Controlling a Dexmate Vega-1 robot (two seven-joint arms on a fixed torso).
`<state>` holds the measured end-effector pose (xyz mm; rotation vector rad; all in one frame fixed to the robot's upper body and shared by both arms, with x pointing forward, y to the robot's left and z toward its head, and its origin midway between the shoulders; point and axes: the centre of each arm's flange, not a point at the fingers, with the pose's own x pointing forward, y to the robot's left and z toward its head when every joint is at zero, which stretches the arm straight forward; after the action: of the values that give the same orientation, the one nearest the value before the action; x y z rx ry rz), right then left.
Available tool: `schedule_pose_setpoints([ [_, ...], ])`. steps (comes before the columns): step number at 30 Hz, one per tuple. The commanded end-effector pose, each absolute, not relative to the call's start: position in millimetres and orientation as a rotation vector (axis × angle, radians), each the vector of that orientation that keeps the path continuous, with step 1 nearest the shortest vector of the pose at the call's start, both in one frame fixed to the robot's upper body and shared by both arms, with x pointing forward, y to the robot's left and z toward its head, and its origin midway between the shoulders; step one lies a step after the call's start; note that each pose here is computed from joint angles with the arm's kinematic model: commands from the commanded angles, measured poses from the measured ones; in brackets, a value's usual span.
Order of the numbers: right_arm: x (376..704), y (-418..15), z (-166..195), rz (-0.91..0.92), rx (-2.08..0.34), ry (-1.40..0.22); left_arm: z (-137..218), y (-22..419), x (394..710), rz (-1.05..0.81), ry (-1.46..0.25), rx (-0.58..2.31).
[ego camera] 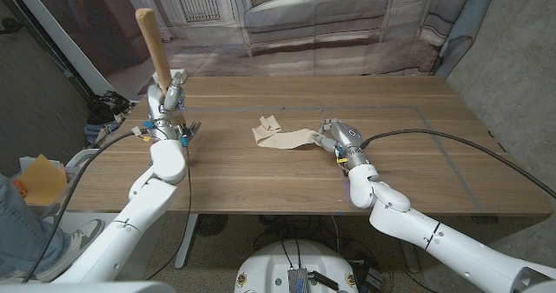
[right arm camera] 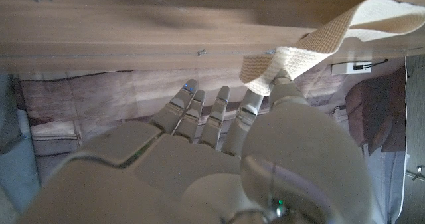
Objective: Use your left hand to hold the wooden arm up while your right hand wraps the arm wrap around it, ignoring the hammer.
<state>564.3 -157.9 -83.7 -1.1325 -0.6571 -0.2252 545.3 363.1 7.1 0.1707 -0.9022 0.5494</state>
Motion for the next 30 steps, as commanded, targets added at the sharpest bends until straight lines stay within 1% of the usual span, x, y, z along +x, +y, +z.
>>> schedule_pose_setpoints([
  [1,517,-170,-55,-0.303,-1.043,-0.818,28,341,548,0.503,-0.932,0.200],
  [10,478,-189,-43,-0.372,-1.030,-0.870,46,315,556,0.450,-0.949,0.229],
  [19,442,-202,-28,-0.414,-1.048,-0.944,62,279,570,0.375,-0.942,0.275],
  [24,425,-212,-12,-0.412,-1.053,-1.004,70,256,578,0.336,-0.941,0.294],
  [30,399,-235,20,-0.425,-0.925,-1.115,81,235,581,0.315,-0.955,0.310],
])
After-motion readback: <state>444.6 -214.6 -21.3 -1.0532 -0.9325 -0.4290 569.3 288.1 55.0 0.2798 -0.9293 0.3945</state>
